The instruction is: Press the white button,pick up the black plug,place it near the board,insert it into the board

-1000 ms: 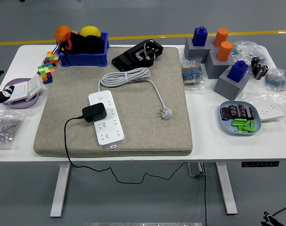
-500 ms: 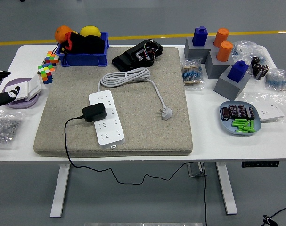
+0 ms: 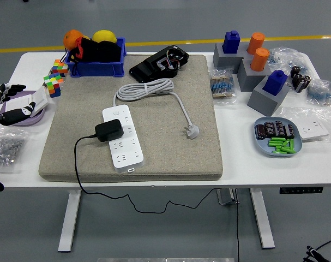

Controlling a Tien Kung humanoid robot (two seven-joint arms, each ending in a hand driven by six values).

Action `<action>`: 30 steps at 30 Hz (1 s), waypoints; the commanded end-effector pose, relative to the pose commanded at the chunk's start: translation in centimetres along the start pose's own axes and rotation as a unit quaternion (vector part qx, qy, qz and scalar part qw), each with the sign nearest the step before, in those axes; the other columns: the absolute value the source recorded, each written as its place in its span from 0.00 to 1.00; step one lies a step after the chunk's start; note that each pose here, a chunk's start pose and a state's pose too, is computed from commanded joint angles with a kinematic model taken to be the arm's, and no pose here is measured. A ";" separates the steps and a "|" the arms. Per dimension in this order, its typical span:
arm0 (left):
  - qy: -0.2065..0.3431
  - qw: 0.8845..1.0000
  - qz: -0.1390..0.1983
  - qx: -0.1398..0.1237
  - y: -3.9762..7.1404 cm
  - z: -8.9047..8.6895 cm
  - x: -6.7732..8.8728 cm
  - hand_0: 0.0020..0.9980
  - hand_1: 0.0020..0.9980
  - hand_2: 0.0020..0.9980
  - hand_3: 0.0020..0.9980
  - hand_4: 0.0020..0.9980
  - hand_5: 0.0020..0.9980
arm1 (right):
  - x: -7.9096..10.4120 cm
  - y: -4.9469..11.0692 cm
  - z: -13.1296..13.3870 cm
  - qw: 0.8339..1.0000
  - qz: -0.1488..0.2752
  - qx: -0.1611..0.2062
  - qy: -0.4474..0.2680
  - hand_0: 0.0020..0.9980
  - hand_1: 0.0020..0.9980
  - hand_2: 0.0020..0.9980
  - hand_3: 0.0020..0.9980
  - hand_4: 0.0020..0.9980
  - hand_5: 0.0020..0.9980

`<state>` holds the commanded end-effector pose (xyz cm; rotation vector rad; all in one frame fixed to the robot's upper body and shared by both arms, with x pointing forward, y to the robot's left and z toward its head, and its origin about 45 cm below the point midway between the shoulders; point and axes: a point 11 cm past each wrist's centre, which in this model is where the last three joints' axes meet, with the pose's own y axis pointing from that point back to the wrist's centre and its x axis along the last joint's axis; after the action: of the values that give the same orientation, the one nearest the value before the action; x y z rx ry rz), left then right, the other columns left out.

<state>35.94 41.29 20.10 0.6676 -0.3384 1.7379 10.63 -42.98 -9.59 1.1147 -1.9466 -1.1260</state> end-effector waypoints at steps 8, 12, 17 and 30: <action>0.008 1.000 -0.001 0.002 0.2 -0.1 -0.2 0.81 0.80 0.76 0.67 0.74 0.00 | 0.2 0.0 -0.6 1.000 0.000 0.006 0.001 0.80 0.69 0.64 0.63 0.72 0.48; 0.014 1.000 0.000 -0.002 0.2 0.2 -0.4 0.81 0.80 0.76 0.67 0.74 0.00 | 0.6 0.0 -0.6 1.000 0.003 0.005 0.001 0.80 0.69 0.64 0.63 0.72 0.48; 0.015 1.000 -0.002 -0.004 0.3 0.5 -0.5 0.81 0.80 0.76 0.67 0.74 0.00 | 0.6 0.0 -0.8 1.000 0.002 0.007 -0.002 0.80 0.69 0.64 0.63 0.72 0.48; 0.007 1.000 0.000 -0.013 0.3 1.3 -0.1 0.80 0.80 0.76 0.67 0.74 0.00 | 0.2 0.0 -1.2 1.000 -0.002 0.013 -0.003 0.80 0.69 0.64 0.64 0.72 0.48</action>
<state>35.97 40.36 21.10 0.6362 -0.3500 1.7345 11.52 -43.66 -9.07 1.1315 -1.9683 -1.1104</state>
